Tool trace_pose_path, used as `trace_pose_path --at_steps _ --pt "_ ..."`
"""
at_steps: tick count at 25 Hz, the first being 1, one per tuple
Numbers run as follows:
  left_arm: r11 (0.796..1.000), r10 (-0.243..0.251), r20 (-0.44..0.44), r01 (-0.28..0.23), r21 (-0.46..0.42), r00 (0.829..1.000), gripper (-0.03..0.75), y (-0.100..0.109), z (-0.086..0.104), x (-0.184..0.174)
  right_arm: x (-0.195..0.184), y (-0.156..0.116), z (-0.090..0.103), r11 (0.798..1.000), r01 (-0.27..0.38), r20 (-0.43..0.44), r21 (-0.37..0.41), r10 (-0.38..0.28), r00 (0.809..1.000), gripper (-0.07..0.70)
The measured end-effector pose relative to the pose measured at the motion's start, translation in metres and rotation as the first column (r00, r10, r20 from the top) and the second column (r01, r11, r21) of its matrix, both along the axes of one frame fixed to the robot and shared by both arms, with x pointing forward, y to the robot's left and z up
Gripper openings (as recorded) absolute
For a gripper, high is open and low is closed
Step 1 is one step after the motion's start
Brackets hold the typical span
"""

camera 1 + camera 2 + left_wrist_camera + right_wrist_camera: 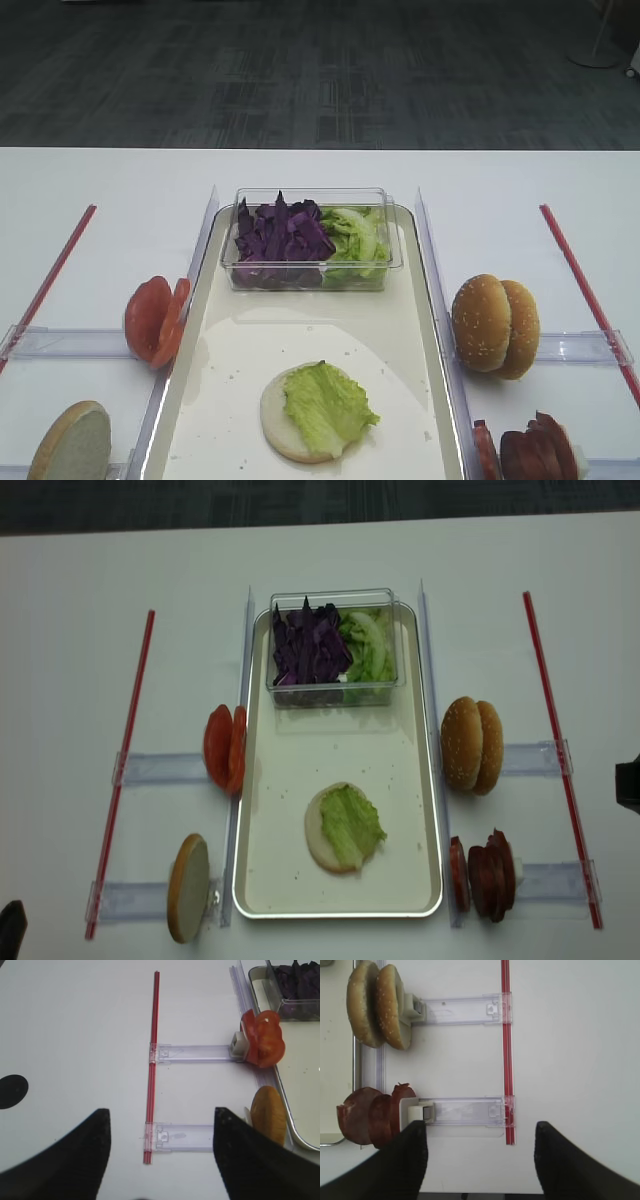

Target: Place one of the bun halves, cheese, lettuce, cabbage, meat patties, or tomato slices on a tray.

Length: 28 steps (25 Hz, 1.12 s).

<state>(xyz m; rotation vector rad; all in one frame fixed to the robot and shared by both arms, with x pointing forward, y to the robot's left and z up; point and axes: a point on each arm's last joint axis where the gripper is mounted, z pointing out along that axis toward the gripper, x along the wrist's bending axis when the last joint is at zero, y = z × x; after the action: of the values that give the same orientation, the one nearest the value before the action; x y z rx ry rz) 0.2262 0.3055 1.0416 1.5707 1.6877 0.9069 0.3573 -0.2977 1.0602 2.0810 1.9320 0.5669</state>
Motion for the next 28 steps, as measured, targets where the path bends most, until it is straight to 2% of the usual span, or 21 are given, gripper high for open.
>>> trace_pose_path --at_steps 11,15,18,19,26,28 --pt "1.000 0.001 0.000 -0.001 -0.001 1.000 0.423 0.000 0.000 0.000 -0.045 0.004 -0.023 1.000 0.002 0.099 -0.008 -0.001 0.995 0.487" --pt "1.000 0.001 0.000 -0.001 -0.001 1.000 0.423 0.000 0.000 0.000 -0.055 0.005 -0.024 1.000 -0.001 0.152 -0.015 0.004 0.988 0.487" --pt "1.000 0.001 0.000 -0.001 -0.001 1.000 0.422 0.000 0.000 0.000 -0.066 0.006 -0.020 1.000 -0.007 0.225 -0.024 0.012 0.974 0.487" --pt "1.000 0.001 0.000 -0.001 -0.001 1.000 0.422 0.000 0.000 0.000 -0.066 0.006 -0.020 1.000 -0.007 0.225 -0.024 0.012 0.974 0.487" --pt "1.000 0.001 0.000 -0.001 -0.001 1.000 0.423 0.000 0.000 0.000 -0.084 0.007 -0.015 0.999 -0.004 0.338 -0.038 0.017 0.941 0.487" --pt "1.000 0.001 0.000 -0.001 -0.001 1.000 0.422 0.000 0.000 0.000 -0.090 0.008 -0.014 0.999 -0.005 0.375 -0.043 0.020 0.927 0.487"
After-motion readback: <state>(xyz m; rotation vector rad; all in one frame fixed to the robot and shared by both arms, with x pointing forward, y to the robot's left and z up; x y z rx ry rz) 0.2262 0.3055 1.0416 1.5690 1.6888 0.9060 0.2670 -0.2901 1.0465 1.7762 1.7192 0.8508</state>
